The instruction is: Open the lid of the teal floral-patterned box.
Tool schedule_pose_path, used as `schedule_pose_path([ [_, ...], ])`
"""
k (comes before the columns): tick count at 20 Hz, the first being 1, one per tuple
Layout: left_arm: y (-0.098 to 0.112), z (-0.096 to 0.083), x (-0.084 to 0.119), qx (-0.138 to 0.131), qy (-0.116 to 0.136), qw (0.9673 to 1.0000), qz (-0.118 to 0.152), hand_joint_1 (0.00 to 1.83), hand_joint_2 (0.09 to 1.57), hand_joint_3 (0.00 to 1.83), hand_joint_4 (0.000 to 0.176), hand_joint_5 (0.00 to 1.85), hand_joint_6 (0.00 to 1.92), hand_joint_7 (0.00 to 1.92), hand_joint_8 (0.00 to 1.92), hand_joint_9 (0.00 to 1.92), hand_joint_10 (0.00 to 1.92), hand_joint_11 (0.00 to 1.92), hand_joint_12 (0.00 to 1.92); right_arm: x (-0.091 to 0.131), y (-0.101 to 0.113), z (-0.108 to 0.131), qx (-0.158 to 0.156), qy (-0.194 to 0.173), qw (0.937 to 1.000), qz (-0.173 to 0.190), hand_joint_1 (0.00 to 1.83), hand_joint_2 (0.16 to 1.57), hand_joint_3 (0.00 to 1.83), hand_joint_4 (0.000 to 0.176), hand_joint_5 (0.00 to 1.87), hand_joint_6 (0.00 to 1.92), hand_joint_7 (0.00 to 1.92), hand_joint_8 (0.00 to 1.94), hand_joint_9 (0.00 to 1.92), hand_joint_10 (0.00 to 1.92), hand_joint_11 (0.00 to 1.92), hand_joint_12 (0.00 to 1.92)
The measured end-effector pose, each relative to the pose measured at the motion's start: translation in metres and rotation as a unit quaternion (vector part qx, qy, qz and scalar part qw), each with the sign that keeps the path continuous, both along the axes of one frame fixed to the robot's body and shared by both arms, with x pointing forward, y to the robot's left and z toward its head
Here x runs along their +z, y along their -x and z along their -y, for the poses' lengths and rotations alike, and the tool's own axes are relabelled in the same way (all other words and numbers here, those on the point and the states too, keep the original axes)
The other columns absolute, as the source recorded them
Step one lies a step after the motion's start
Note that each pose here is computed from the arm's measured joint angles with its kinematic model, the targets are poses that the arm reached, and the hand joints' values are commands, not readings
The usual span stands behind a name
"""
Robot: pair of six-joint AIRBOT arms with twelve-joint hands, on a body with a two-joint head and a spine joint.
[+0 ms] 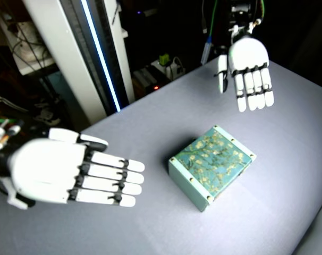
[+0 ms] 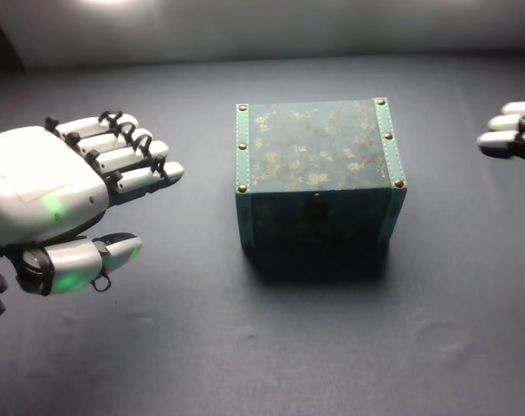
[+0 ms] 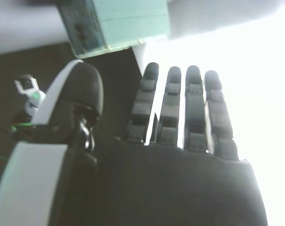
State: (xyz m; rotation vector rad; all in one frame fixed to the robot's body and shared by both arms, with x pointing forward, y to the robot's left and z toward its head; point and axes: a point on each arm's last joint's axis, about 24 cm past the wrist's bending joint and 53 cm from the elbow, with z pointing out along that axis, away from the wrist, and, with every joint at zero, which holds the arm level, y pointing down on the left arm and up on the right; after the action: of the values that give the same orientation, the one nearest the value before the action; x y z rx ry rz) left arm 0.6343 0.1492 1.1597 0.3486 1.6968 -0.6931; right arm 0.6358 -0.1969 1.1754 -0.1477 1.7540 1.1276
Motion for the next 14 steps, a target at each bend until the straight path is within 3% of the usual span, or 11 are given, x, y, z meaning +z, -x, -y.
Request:
schedule_pose_path([
  [4,-0.006,0.001,-0.007,0.001,-0.016,0.9998,-0.010,0.01,1.57,0.21,0.000,0.13,0.00,0.09,0.01,0.11,0.01,0.03,0.09,-0.022,-0.007,-0.025,0.025,0.038,0.9989,-0.006,0.08,1.54,0.00,0.000,0.17,0.00,0.15,0.01,0.06,0.01,0.00,0.28],
  [6,-0.009,0.008,-0.007,-0.006,-0.020,0.9998,-0.008,0.23,1.57,0.22,0.000,0.12,0.00,0.12,0.00,0.17,0.01,0.04,0.12,-0.026,-0.007,-0.029,0.027,0.042,0.9987,-0.008,0.10,1.54,0.00,0.000,0.18,0.00,0.17,0.01,0.07,0.01,0.00,0.22],
  [7,-0.010,0.016,-0.008,-0.014,-0.023,0.9996,-0.006,0.26,1.57,0.22,0.000,0.09,0.00,0.12,0.00,0.16,0.00,0.04,0.12,-0.026,-0.009,-0.028,0.025,0.046,0.9986,-0.008,0.08,1.54,0.00,0.000,0.17,0.00,0.16,0.00,0.07,0.00,0.00,0.20],
  [9,-0.011,0.025,-0.011,-0.021,-0.023,0.9995,-0.008,0.12,1.57,0.22,0.000,0.03,0.00,0.16,0.00,0.26,0.00,0.09,0.17,-0.029,-0.014,-0.024,0.017,0.054,0.9983,-0.009,0.05,1.54,0.00,0.000,0.18,0.00,0.18,0.00,0.08,0.00,0.00,0.18],
  [10,-0.012,0.028,-0.013,-0.023,-0.023,0.9994,-0.010,0.03,1.57,0.23,0.000,0.01,0.00,0.11,0.00,0.22,0.00,0.09,0.21,-0.031,-0.015,-0.024,0.016,0.060,0.9980,-0.010,0.05,1.54,0.00,0.000,0.19,0.01,0.18,0.00,0.08,0.01,0.00,0.18],
  [11,-0.013,0.030,-0.015,-0.024,-0.023,0.9994,-0.011,0.06,1.57,0.22,0.000,0.00,0.00,0.11,0.00,0.22,0.00,0.09,0.36,-0.034,-0.016,-0.025,0.016,0.063,0.9978,-0.011,0.03,1.53,0.00,0.000,0.18,0.00,0.16,0.00,0.07,0.00,0.00,0.14],
  [12,-0.014,0.032,-0.016,-0.024,-0.024,0.9993,-0.013,0.01,1.57,0.21,0.000,0.00,0.00,0.04,0.00,0.13,0.00,0.03,0.38,-0.037,-0.016,-0.029,0.020,0.069,0.9973,-0.011,0.01,1.53,0.00,0.000,0.18,0.00,0.16,0.00,0.07,0.00,0.00,0.13],
  [14,-0.015,0.031,-0.018,-0.023,-0.028,0.9992,-0.017,0.00,1.57,0.13,0.000,0.00,0.00,0.00,0.00,0.04,0.01,0.00,0.24,-0.039,-0.016,-0.038,0.029,0.075,0.9968,-0.008,0.00,1.53,0.00,0.000,0.19,0.00,0.17,0.00,0.08,0.01,0.02,0.14],
])
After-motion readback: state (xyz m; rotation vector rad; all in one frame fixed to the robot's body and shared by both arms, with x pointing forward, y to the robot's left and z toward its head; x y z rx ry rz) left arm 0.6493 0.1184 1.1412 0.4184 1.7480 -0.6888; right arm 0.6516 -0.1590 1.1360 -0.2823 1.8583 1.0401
